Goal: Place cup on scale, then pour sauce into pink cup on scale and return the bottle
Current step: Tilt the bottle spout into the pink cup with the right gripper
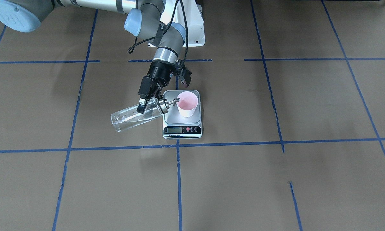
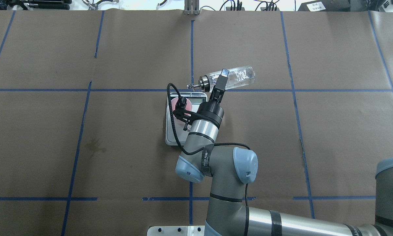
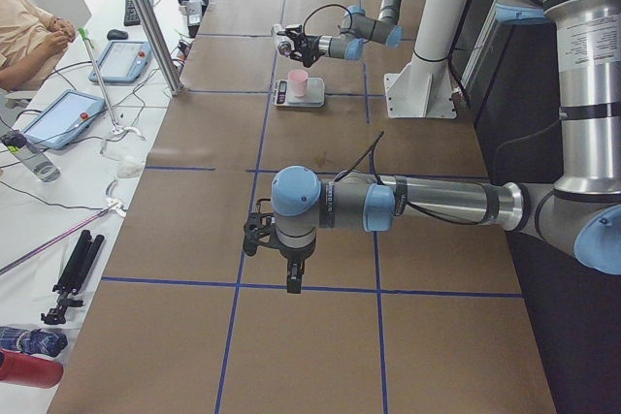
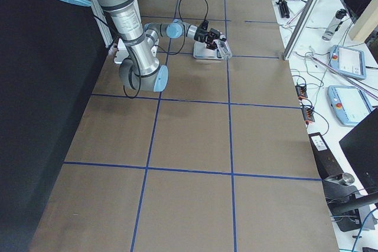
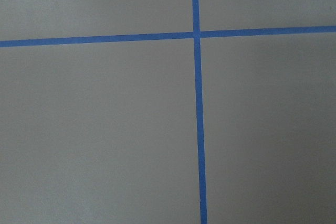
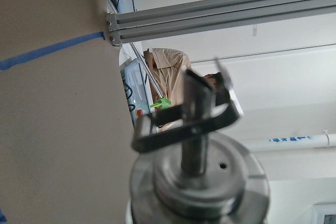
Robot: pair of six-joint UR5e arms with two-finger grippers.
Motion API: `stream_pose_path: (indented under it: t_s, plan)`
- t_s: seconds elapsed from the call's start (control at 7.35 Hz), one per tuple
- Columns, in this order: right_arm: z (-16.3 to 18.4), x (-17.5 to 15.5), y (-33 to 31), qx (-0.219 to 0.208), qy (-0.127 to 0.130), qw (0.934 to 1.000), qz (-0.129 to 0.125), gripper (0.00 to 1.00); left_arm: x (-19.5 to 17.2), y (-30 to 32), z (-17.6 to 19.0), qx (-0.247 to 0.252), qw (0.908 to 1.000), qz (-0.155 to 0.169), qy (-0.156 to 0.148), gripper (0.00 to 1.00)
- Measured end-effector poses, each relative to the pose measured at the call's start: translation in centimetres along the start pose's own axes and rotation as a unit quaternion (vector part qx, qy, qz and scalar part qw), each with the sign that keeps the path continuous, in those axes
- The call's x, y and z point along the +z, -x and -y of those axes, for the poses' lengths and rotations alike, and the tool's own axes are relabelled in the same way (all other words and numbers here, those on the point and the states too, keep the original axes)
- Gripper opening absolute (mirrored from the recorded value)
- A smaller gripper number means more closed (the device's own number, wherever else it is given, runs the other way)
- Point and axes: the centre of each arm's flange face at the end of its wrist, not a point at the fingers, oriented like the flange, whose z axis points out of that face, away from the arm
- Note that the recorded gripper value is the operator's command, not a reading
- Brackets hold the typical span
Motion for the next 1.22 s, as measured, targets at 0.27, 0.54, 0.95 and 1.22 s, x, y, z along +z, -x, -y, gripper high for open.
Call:
stream_pose_path:
  t_s: [0.27, 0.54, 0.95, 1.22]
  plan:
    - [0.13, -0.70, 0.72, -0.017, -0.015, 0.9996, -0.017, 0.00, 0.00, 0.00, 0.05, 0.000, 1.0000, 0.000, 0.000, 1.00]
    - [0.07, -0.90, 0.79, -0.022, -0.026, 0.9989, -0.033, 0.00, -0.05, -0.05, 0.10, 0.001, 1.0000, 0.000, -0.001, 1.00]
    - [-0.27, -0.89, 0.89, -0.027, -0.037, 0.9976, -0.051, 0.00, -0.12, -0.11, 0.15, 0.002, 1.0000, 0.000, -0.002, 1.00]
    - [-0.40, -0.94, 0.97, -0.029, -0.040, 0.9972, -0.056, 0.00, -0.11, -0.10, 0.16, 0.002, 1.0000, 0.000, -0.002, 1.00]
